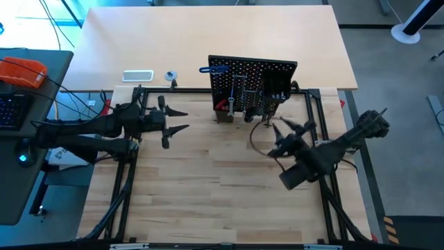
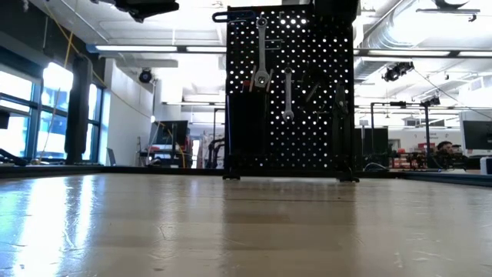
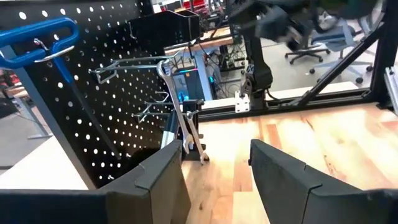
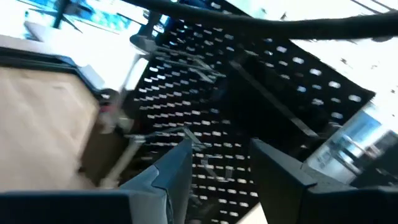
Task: Hang tools onto peg board
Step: Return to Home Position
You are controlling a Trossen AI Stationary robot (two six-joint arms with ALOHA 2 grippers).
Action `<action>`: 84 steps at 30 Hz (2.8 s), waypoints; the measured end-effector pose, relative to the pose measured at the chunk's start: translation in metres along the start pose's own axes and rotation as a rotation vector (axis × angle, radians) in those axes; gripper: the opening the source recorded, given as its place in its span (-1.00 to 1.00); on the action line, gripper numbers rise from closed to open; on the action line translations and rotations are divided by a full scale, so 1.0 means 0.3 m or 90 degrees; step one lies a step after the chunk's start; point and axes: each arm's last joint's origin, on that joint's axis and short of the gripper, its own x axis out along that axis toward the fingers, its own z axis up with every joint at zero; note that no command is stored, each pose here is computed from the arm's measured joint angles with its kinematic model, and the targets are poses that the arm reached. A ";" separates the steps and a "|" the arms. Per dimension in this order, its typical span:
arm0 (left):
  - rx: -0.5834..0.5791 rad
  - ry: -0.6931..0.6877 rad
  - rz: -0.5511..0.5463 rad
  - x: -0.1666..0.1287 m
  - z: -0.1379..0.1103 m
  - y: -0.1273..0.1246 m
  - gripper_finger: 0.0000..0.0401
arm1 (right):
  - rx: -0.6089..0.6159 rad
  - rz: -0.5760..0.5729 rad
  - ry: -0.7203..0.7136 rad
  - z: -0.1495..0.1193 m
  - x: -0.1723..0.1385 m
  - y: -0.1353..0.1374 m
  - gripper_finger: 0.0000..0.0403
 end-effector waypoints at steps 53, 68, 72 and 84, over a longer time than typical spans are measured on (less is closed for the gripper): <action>0.002 -0.048 -0.073 -0.225 -0.117 -0.015 -0.08 | 0.028 0.640 -0.121 -0.003 0.405 -0.235 -0.24; -0.018 -0.092 -0.064 -0.215 -0.135 -0.021 -0.08 | 0.172 0.635 -0.191 -0.164 0.312 -0.269 -0.24; -0.029 -0.097 -0.062 -0.215 -0.133 -0.020 -0.08 | 0.180 0.648 -0.182 -0.193 0.306 -0.259 -0.24; -0.037 -0.055 -0.045 -0.188 -0.179 -0.030 -0.08 | 0.171 0.701 -0.173 -0.225 0.269 -0.250 -0.24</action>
